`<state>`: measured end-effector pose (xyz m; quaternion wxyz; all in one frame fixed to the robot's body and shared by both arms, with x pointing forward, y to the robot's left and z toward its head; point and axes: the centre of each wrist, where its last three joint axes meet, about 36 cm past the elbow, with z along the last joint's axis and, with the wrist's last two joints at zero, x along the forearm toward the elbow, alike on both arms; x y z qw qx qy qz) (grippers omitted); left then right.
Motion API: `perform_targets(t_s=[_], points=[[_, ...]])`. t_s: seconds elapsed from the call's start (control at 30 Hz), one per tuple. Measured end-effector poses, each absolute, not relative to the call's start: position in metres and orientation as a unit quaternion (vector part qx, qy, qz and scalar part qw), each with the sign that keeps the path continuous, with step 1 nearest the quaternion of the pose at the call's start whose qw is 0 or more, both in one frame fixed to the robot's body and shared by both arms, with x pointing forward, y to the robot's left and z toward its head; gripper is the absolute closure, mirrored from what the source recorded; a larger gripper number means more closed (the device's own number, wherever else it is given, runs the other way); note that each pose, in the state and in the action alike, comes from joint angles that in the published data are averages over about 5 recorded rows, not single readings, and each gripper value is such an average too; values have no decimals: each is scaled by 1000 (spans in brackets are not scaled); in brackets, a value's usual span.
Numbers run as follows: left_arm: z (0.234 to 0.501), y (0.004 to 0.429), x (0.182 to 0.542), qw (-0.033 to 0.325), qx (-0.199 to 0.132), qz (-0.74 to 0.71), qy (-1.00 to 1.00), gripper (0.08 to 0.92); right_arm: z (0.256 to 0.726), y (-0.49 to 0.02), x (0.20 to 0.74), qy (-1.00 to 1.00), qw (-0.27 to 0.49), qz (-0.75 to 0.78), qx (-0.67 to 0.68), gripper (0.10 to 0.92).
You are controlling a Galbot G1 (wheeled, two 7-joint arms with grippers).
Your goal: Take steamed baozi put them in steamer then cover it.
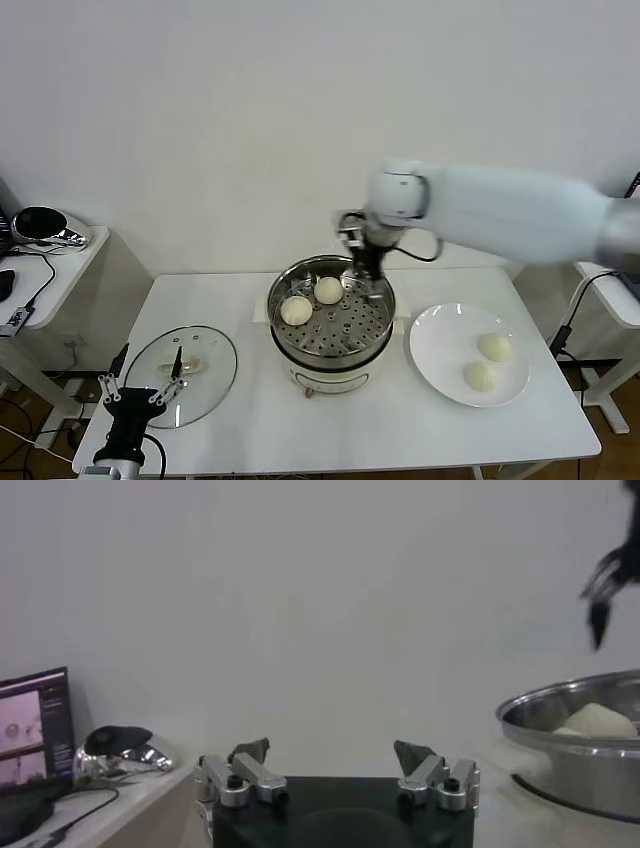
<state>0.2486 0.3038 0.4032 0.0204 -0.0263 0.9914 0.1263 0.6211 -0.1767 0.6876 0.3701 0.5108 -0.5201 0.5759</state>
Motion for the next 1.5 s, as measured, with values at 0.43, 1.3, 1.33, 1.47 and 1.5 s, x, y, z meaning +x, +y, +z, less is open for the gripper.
perform_targets(t_s=[0.43,1.3,1.33,1.47,1.5], points=[[397,302,243,8,-27,131,991,177,646,-323,581,-505,395,582,500,200],[397,308,233,-1,-40,140,989,177,500,-393,557,-493,430,566,501,200],[397,308,233,-1,-41,140,989,177,496,-394,557,-494,431,565,501,200],[397,309,233,0,-43,141,989,177,483,-396,559,-498,435,560,499,200],[397,310,233,0,-43,141,989,177,480,-396,560,-499,435,559,499,200]])
